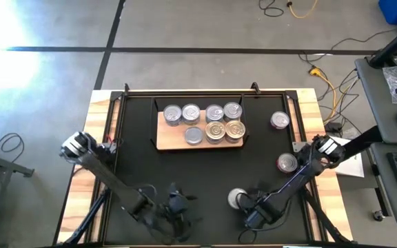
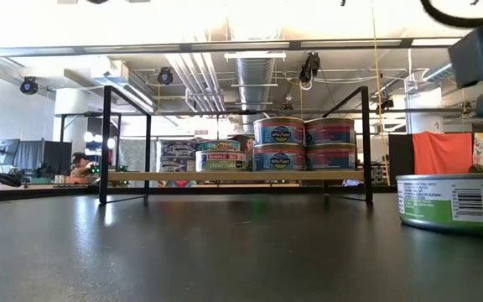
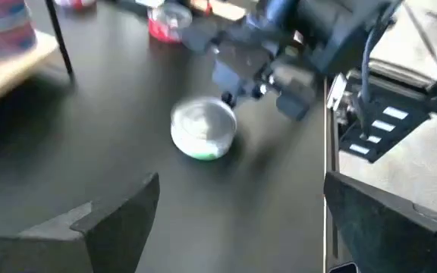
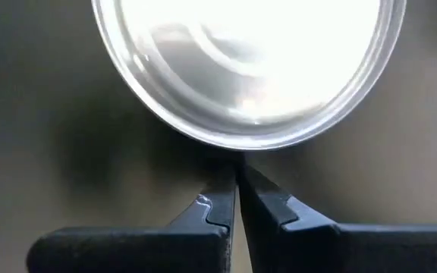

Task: Stack canned seafood by type on shelf
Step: Stack the green and white tuna can on the green and white tuna can

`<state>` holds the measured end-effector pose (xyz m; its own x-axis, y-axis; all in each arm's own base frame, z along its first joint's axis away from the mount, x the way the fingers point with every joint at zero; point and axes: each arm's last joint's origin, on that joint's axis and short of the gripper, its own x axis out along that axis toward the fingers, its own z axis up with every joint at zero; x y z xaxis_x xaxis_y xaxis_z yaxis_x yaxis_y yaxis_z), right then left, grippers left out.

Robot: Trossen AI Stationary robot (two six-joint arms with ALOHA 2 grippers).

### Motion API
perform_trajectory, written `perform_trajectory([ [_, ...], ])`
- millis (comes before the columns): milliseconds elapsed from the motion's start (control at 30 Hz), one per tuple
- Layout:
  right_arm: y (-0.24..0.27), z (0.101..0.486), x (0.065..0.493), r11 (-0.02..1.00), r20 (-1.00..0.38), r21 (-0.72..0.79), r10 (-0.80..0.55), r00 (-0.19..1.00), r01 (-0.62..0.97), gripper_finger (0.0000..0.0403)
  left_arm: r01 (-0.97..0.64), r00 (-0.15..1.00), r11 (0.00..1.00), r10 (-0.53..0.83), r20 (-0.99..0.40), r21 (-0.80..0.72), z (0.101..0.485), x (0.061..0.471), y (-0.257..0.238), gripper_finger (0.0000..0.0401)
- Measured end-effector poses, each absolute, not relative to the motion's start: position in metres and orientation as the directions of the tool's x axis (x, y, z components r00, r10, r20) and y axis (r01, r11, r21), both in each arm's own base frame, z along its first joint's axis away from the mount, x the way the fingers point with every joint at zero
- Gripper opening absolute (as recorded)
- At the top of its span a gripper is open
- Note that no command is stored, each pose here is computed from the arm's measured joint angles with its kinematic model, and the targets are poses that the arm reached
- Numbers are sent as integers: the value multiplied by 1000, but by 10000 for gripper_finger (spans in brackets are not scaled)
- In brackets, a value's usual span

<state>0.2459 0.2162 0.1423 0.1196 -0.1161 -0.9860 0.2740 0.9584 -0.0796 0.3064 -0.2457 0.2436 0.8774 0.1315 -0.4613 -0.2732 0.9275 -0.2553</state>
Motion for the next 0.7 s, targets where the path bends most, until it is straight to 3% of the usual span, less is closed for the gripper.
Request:
perform_trajectory([
  [133,217,139,258,980,-972,8,-39,233,199,13,-367,826,888,176,-535,-275,220,326,-256,357],
  [233,231,147,276,987,-917,126,78,392,97,13,-479,765,827,229,-603,-294,204,334,-254,357],
  [433,245,169,266,988,-864,101,147,482,-119,13,-521,731,770,179,-658,-368,180,343,-256,357],
  [567,242,178,249,989,-842,130,146,519,-67,19,-524,726,768,177,-665,-368,178,344,-255,357],
  [700,248,174,227,968,-776,235,135,616,84,67,-520,712,754,122,-692,-402,186,350,-245,357],
])
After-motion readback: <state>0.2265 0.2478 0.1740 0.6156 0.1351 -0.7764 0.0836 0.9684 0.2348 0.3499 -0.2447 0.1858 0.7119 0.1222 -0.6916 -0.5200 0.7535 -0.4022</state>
